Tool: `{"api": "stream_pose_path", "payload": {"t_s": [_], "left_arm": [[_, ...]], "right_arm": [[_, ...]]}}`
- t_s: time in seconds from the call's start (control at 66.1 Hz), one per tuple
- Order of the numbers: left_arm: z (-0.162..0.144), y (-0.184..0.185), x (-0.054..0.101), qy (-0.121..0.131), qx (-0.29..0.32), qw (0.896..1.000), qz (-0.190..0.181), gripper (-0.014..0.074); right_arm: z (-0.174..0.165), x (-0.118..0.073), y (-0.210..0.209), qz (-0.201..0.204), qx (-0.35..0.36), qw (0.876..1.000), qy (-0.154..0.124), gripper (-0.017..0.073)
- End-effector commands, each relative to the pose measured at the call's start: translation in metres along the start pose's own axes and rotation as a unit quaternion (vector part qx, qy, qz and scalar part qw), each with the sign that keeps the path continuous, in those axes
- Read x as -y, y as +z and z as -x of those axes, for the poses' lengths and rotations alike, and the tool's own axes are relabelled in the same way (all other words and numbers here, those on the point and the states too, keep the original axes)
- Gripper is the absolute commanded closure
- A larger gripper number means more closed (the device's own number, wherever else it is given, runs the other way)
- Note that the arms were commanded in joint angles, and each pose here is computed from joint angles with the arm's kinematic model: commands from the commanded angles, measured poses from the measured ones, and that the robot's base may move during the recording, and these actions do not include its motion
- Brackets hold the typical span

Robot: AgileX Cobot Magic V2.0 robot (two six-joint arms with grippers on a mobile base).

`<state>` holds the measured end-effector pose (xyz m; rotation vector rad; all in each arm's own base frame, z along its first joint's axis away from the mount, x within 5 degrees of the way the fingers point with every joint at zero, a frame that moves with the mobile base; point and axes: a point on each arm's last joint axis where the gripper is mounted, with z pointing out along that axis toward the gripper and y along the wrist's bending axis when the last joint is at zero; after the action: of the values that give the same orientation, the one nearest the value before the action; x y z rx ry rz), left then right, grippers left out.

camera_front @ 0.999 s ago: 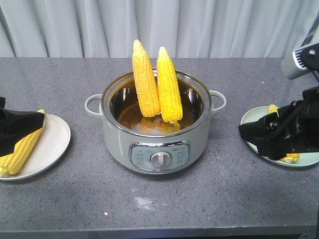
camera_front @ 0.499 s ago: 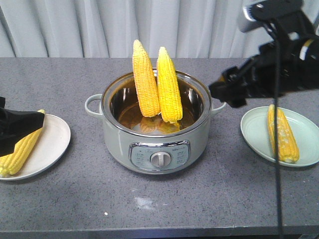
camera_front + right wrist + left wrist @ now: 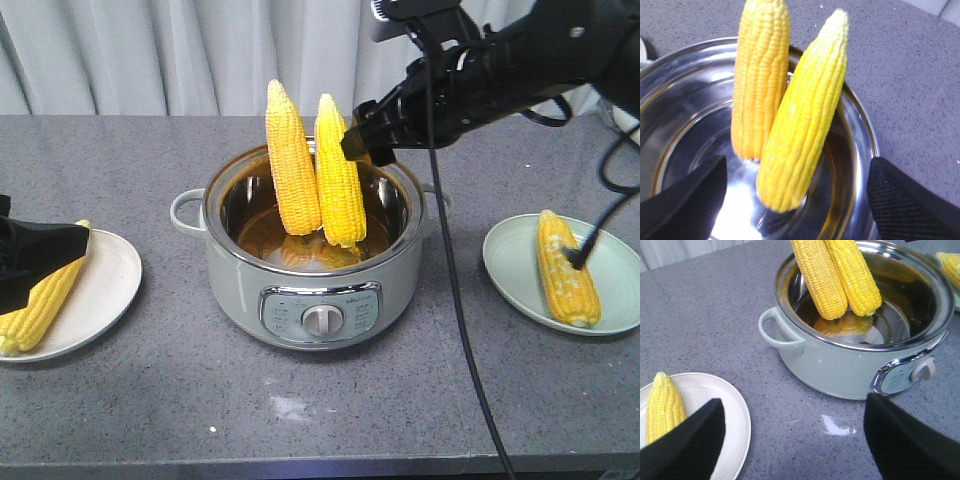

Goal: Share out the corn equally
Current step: 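Move the right gripper from the green plate into the pot and grasp a cob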

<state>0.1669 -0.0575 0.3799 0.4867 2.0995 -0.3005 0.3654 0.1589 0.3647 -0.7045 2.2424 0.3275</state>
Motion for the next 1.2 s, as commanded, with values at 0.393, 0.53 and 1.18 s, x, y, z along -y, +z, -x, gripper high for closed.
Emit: {"api": "stream_pose_path", "payload": {"t_s": [0.393, 0.53, 1.18], "left_arm": [[0.012, -0.007, 0.001, -0.005, 0.048, 0.999, 0.002, 0.0039], [0.012, -0.007, 0.001, -0.005, 0.048, 0.999, 0.002, 0.0039], [0.012, -0.007, 0.001, -0.005, 0.048, 0.999, 0.002, 0.0039]], "right_arm": [[0.047, 0.019, 0.037, -0.033, 0.090, 0.995, -0.019, 0.0055], [0.050, 0.022, 0.052, -0.035, 0.099, 0.994, -0.015, 0.0078], [0.051, 0.020, 0.061, -0.008, 0.104, 0.994, 0.013, 0.0393]]}}
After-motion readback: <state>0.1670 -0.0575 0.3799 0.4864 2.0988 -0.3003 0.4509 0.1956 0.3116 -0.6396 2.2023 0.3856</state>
